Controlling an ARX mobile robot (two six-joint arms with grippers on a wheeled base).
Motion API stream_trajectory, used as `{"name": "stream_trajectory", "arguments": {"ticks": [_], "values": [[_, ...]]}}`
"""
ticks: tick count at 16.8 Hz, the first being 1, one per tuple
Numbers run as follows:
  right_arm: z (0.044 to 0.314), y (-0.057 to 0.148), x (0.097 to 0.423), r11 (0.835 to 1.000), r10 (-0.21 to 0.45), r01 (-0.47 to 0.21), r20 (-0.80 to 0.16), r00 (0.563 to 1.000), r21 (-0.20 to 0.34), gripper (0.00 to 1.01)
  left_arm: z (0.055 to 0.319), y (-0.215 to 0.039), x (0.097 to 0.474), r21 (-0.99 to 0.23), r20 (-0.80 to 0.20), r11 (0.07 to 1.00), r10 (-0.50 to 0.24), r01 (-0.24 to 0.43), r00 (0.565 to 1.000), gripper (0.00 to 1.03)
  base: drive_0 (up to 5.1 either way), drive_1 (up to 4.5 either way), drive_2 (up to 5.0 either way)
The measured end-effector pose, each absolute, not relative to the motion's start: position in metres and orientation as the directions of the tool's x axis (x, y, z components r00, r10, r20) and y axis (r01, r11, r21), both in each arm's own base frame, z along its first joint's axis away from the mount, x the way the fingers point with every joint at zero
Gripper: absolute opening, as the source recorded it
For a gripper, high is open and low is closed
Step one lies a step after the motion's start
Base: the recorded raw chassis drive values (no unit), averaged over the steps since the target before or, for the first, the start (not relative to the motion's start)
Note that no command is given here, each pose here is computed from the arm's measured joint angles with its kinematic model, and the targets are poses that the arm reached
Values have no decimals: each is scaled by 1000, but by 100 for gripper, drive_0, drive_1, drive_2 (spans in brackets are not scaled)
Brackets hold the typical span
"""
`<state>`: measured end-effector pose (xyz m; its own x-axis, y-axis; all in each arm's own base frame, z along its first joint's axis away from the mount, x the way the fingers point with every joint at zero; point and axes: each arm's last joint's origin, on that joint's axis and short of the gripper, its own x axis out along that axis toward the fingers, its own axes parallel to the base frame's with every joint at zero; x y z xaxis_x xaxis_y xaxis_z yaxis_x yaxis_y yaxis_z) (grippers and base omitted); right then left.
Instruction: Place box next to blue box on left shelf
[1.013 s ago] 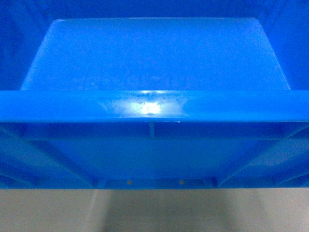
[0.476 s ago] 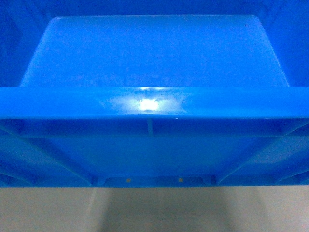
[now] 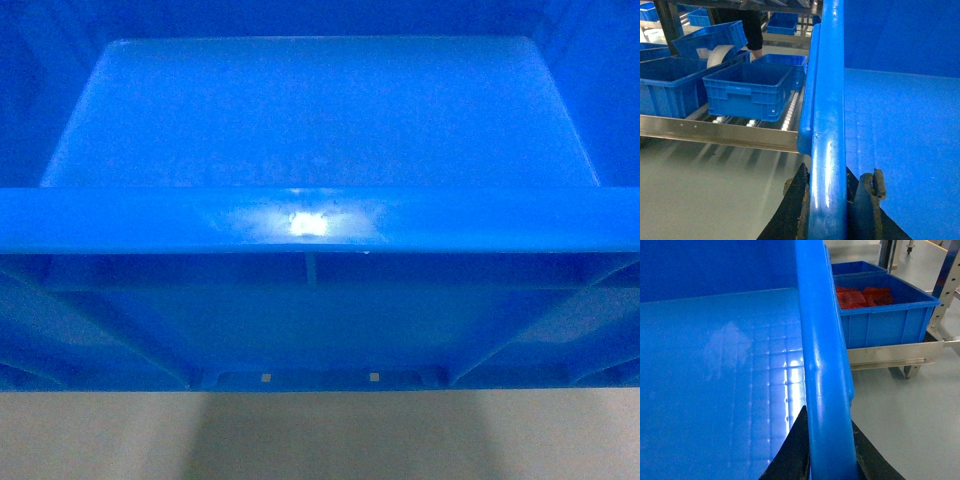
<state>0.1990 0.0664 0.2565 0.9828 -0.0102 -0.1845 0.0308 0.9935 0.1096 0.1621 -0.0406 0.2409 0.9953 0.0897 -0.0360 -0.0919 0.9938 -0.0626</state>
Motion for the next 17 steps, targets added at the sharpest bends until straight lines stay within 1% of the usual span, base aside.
{"name": "stream_trajectory", "arguments": {"ticks": [17], "values": [[257,66,199,994,-10,31,-184,983,109,10,241,-41,162,-63,-36,994,90,-92,995,10,0,0,0]]}}
